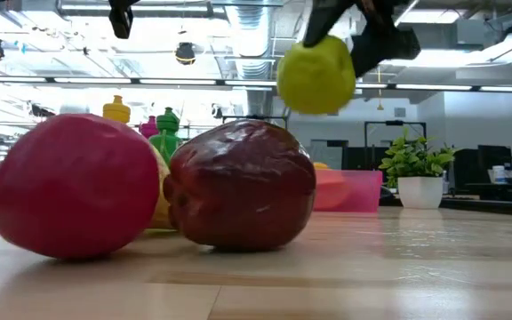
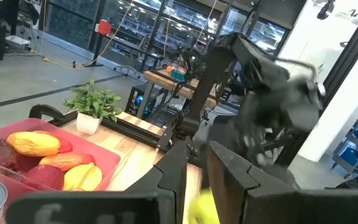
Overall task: Pick & Place Food Item
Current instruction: Put the green apple into the pink bin
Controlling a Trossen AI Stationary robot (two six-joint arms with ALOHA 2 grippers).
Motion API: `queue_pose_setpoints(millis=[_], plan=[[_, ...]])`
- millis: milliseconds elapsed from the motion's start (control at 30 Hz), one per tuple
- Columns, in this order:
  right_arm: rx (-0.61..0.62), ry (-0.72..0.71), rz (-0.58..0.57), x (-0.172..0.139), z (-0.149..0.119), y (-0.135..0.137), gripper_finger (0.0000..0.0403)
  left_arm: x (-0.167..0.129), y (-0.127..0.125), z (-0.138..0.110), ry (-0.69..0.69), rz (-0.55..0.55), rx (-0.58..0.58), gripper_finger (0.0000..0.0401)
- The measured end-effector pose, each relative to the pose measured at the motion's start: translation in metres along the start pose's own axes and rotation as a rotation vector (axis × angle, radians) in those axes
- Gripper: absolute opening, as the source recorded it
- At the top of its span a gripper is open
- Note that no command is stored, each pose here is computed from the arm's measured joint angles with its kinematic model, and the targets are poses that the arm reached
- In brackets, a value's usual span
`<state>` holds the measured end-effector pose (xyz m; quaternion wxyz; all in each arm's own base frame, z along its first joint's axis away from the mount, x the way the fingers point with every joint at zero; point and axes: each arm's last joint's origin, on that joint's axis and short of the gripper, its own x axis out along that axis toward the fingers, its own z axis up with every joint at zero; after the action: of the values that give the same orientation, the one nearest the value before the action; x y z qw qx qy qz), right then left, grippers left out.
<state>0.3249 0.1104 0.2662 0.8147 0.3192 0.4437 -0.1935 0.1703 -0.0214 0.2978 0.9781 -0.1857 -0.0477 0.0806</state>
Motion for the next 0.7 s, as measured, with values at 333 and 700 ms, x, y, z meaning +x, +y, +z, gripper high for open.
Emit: queue_pose_setpoints(millis=[333,700], plan=[[0.103,-0.264,-0.074,-0.057,0.045,-0.04,0.0282,0.0,0.0,0.0,0.001,0.001,0.015,0.0053],[0.134,-0.373,-0.201,-0.072,0.089,-0.085,0.0282,0.0,0.0,0.0,0.001,0.001,0.017,0.0053]])
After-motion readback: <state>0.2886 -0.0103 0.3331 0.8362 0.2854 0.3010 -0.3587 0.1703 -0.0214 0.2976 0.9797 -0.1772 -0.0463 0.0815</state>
